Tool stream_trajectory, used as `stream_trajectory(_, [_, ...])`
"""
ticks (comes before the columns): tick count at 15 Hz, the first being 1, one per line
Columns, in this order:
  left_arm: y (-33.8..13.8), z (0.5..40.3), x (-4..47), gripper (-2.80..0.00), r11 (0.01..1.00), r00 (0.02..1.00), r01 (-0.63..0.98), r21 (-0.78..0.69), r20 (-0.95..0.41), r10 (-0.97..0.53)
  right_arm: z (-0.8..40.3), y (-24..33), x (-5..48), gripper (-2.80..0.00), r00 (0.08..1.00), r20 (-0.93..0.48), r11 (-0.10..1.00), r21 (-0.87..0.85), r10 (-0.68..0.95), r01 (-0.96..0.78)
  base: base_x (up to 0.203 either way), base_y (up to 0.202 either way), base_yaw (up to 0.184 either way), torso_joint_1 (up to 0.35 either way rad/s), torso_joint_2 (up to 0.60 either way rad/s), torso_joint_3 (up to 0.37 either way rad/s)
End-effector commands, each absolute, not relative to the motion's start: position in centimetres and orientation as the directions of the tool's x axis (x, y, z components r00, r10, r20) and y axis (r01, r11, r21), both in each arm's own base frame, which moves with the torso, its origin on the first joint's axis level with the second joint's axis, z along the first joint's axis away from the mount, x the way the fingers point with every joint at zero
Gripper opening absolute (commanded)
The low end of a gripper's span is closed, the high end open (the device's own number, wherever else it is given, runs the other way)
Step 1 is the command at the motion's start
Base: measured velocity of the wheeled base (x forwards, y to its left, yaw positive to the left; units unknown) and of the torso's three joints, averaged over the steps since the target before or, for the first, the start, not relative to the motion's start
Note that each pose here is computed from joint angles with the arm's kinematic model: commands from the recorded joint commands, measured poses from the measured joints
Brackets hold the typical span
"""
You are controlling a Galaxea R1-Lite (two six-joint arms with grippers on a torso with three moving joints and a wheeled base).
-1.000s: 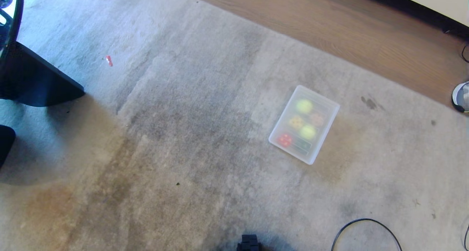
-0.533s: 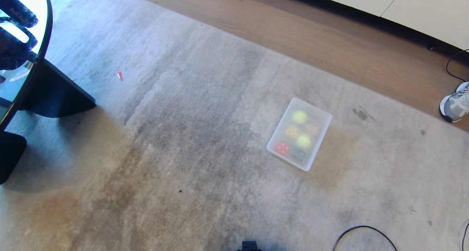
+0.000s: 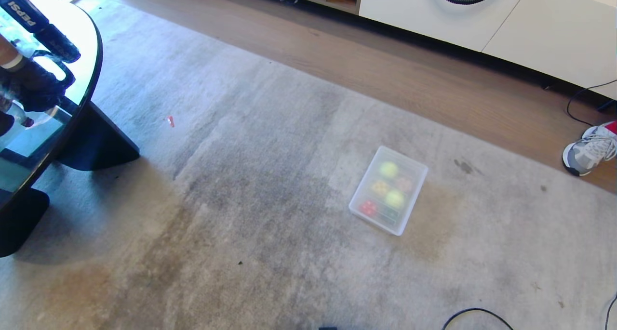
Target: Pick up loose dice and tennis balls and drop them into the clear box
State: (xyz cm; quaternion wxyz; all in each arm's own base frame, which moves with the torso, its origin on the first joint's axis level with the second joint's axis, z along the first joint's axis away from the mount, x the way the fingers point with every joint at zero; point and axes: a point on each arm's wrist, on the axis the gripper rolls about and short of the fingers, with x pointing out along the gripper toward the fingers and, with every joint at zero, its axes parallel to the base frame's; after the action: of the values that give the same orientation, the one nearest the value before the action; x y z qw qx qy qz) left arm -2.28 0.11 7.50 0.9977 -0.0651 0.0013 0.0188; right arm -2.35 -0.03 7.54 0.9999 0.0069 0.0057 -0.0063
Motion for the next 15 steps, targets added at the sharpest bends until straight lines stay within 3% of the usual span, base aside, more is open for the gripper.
stream_trajectory(1, [0.11, 7.50, -2.28, -2.80, 0.991, 0.999, -0.037, -0.127, -0.005, 0.037, 7.54, -0.03, -2.34, -2.80, 1.000, -0.014, 1.000, 0.014, -0.012, 0.012, 0.000, 0.000, 0.000, -0.001, 0.00, 0.197])
stream_trajectory(15, [0.09, 7.49, -2.28, -2.80, 0.995, 1.000, -0.030, -0.100, -0.006, 0.029, 7.54, -0.03, -2.34, -2.80, 1.000, -0.014, 1.000, 0.014, -0.012, 0.012, 0.000, 0.000, 0.000, 0.004, 0.00, 0.203])
